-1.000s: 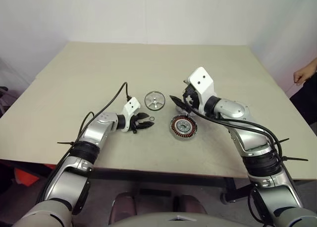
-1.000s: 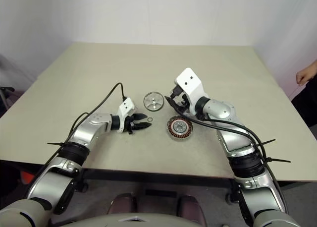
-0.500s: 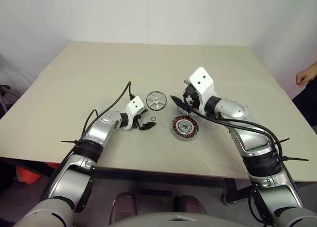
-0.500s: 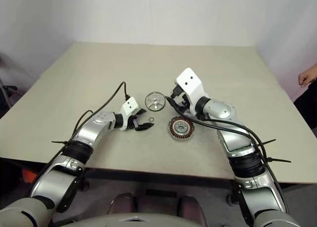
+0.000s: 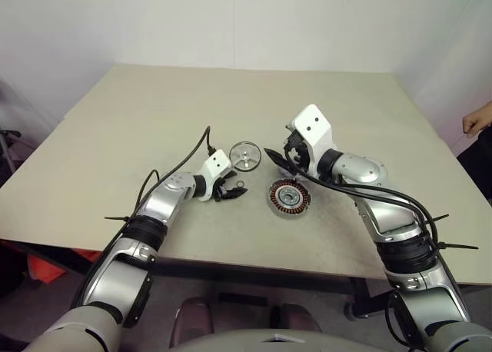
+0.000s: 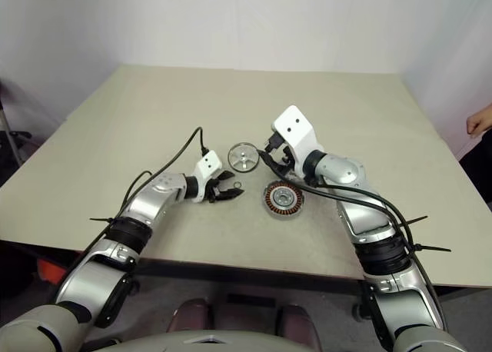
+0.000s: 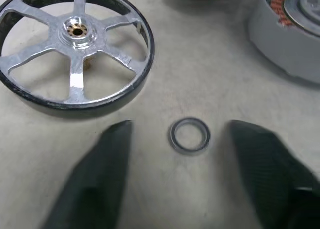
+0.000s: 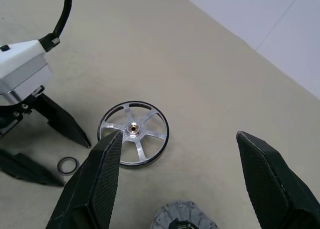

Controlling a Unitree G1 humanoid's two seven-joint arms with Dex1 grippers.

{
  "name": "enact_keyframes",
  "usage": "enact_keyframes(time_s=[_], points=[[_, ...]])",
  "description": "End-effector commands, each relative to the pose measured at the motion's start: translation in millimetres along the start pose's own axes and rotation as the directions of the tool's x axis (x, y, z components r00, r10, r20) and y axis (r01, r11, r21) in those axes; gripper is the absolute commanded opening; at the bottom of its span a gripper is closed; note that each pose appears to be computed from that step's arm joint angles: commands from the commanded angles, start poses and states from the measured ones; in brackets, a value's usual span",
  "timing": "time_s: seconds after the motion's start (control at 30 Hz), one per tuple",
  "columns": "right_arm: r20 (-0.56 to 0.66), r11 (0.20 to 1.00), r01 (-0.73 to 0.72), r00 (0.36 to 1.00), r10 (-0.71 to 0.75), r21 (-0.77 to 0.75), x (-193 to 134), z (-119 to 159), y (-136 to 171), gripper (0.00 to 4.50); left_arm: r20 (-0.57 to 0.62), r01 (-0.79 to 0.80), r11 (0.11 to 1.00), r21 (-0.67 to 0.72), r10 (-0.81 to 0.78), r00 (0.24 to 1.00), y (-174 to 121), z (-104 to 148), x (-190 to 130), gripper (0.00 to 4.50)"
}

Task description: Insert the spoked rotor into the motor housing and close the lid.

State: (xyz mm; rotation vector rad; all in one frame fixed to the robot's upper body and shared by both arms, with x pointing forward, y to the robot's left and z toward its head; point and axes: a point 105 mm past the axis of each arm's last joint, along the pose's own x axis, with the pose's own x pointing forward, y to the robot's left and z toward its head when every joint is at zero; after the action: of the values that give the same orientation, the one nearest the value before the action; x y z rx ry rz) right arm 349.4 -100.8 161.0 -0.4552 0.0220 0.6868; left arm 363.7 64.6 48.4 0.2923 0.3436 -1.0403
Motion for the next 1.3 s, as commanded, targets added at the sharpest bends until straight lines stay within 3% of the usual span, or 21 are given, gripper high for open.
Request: enact_keyframes(time_s=[0.03, 0.2, 0.3, 0.47, 0.9, 1.1, 1.3], points=[[0.047, 0.999, 0.036, 0.998, -0.035, -0.033, -1.1, 14.6, -9.4, 4.10, -0.034, 0.010, 1.000, -0.001, -0.010, 0.999, -3.4, -5.2, 3.0, 2.86], [0.050, 0.999, 0.039, 0.998, -0.038, -0.034, -0.3, 15.6, -10.5, 4.10, -0.041, 0.005, 1.000, 0.002, -0.005, 0.999, -1.7, -5.8, 1.3, 2.86], [0.053, 0.998, 0.042, 0.998, -0.040, -0.036, 0.1, 16.6, -11.5, 4.10, -0.048, -0.003, 1.000, 0.007, 0.003, 0.999, 0.2, -6.6, 0.1, 2.26], [0.054, 0.998, 0.045, 0.998, -0.043, -0.038, 0.7, 17.4, -12.2, 4.10, -0.058, -0.012, 1.000, 0.017, 0.013, 0.998, 2.3, -7.1, -1.5, 0.69], [0.054, 0.998, 0.044, 0.998, -0.042, -0.045, 2.9, 16.6, -10.4, 4.10, -0.021, -0.044, 0.999, -0.020, 0.043, 0.999, 13.2, -3.7, -9.7, 0.69], [0.059, 0.998, 0.033, 0.998, -0.031, -0.044, 4.3, 15.1, -4.3, 4.10, -0.013, -0.043, 0.994, -0.102, 0.042, 0.999, 23.1, -9.2, -26.5, 0.69], [0.066, 0.999, 0.029, 0.997, -0.026, -0.046, 7.8, 14.9, -0.8, 4.10, -0.029, -0.052, 0.995, -0.089, 0.050, 0.998, 34.7, -10.5, -42.9, 0.69]])
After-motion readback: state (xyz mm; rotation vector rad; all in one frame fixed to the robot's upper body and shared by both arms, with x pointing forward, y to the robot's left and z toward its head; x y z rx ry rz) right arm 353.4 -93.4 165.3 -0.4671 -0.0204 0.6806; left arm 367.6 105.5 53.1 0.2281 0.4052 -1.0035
